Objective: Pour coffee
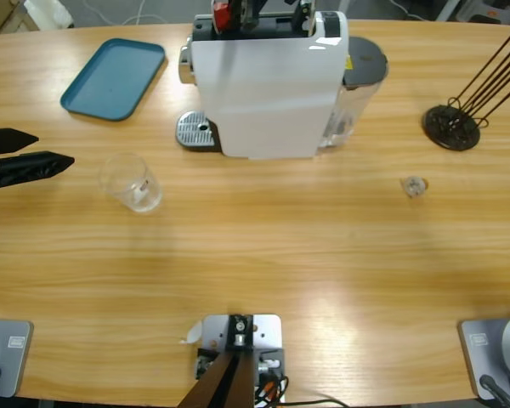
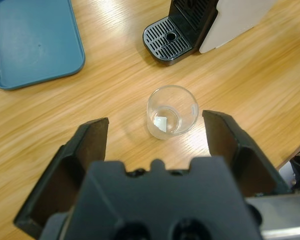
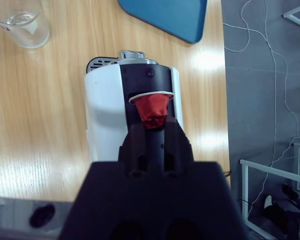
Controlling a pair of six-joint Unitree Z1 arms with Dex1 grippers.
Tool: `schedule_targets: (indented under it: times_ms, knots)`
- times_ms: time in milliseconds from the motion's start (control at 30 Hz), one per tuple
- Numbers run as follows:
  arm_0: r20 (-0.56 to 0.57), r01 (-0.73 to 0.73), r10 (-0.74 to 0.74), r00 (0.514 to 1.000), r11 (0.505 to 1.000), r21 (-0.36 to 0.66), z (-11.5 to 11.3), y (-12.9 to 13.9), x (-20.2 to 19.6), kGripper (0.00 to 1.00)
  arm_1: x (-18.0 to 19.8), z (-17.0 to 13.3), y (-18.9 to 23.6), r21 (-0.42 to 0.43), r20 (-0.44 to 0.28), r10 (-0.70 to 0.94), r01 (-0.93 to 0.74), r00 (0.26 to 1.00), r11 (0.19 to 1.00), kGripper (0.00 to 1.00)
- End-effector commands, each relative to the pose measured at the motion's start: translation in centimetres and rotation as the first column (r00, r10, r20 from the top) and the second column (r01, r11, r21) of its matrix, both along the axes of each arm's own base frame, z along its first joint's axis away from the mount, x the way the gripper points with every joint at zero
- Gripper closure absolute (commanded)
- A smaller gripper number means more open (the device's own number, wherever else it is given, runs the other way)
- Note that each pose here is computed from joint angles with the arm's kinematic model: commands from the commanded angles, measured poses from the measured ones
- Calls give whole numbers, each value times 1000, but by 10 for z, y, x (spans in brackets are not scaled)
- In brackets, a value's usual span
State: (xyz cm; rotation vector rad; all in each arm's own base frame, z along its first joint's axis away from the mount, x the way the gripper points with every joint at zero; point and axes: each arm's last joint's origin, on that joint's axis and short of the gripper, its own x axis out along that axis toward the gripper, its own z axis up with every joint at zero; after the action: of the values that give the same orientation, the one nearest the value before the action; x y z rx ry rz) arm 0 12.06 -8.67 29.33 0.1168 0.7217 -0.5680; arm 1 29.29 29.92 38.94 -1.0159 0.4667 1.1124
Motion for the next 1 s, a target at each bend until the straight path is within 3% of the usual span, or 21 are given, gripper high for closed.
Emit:
schedule_targets:
  times_ms: [33,167,200,233,267,367,633,767,833,900,1000]
  knots:
    - [-37,28,-27,999,999,27,-13,-2,0,188,3,-22,14,-56,-46,15,-18,999,998,1000]
    - [-37,28,-27,999,999,27,-13,-2,0,188,4,-22,15,-54,-50,13,-16,999,998,1000]
    - [-37,28,-27,999,999,27,-13,-2,0,188,4,-23,16,-53,-53,10,-12,999,999,952]
    - [-37,28,-27,999,999,27,-13,-2,0,188,5,-23,16,-53,-58,3,-6,998,999,767]
    - [-37,28,-26,999,999,27,-13,-2,0,188,5,-24,16,-54,-64,-3,-1,998,999,664]
    - [-38,28,-27,999,999,28,-13,-2,0,188,5,-26,17,-65,-88,-16,10,996,998,493]
    - [-38,28,-27,999,999,27,-13,-2,0,188,4,-24,19,-71,-99,-19,12,995,997,464]
    - [-39,28,-27,999,999,28,-13,-2,0,188,-8,-5,24,-65,-83,-8,3,996,998,448]
    - [-40,28,-26,999,999,29,-13,-2,0,188,-22,9,30,-54,-86,-2,-2,996,999,164]
    - [-41,28,-26,999,999,30,-14,-3,1,188,-41,25,32,-45,-88,14,-18,996,999,92]
    - [-41,29,-27,999,999,30,-14,-3,1,188,-74,44,27,-33,-120,27,-31,992,999,116]
